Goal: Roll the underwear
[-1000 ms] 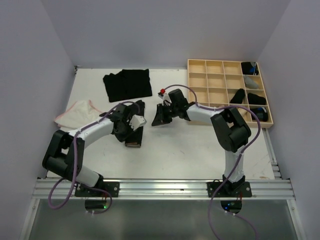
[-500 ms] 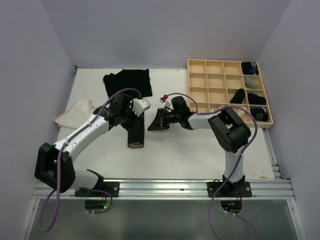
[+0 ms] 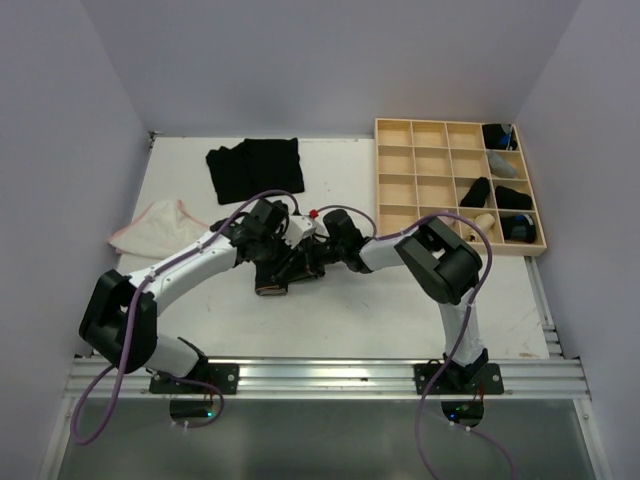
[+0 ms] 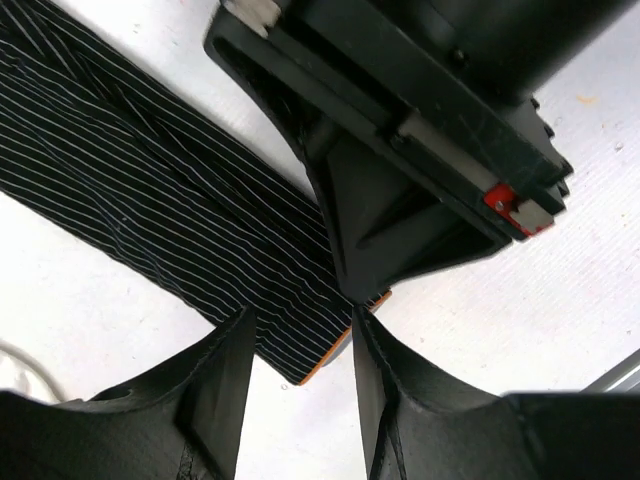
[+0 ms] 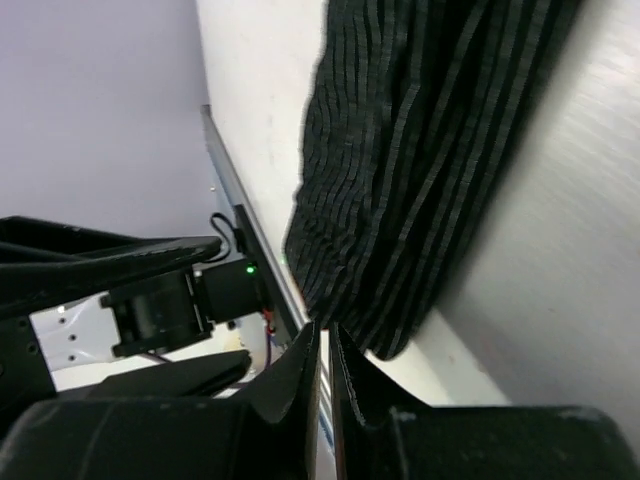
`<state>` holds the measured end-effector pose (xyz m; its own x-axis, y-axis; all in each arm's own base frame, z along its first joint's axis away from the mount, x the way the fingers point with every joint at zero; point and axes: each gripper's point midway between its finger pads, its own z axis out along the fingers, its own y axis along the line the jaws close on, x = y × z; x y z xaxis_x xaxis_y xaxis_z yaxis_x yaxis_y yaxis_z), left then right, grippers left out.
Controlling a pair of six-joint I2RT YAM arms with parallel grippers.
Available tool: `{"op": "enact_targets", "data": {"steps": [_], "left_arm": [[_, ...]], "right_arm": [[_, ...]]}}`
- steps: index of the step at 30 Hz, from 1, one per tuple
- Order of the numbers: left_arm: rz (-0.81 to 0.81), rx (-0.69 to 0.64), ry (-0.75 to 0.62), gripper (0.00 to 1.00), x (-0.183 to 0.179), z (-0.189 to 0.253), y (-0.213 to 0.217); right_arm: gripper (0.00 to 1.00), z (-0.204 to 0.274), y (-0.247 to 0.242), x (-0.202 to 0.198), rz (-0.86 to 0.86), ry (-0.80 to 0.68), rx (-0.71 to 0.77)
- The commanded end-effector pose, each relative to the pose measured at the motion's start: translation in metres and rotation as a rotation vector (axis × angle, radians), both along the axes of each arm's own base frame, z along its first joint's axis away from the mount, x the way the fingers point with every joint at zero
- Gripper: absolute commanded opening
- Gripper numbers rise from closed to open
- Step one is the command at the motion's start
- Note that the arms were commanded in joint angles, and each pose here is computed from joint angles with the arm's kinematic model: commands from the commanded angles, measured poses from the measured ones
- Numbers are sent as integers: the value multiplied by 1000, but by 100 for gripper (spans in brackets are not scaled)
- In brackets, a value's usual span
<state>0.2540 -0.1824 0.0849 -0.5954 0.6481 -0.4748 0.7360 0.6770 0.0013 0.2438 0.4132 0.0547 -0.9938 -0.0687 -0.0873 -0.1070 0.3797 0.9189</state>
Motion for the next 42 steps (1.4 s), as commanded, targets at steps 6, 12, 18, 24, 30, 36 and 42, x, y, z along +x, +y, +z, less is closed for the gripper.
{"op": "enact_targets", "data": {"steps": [6,12,18,24,30,36,42], "left_arm": [[1,82,37,46,-21,-24,4],[-5,114,30,38,-19,-31,3],[-11,108,36,30,-19,-32,1],[-28,111,66,27,-23,-38,-1],[-36,85,64,34,-22,-32,-7],[-45,79,70,36,-23,-30,-7],[-39,109,72,23,-22,-39,-3]], "right_arm": [[11,-14,-11,5,-22,-17,-78],[11,-24,-7,5,-16,20,-70],[11,-29,-5,6,-19,25,-62],[11,-33,-6,4,-15,29,-67],[11,-34,-7,5,-14,26,-73],[11,-35,-8,4,-10,29,-76],[12,-35,-7,5,-9,30,-75]]}}
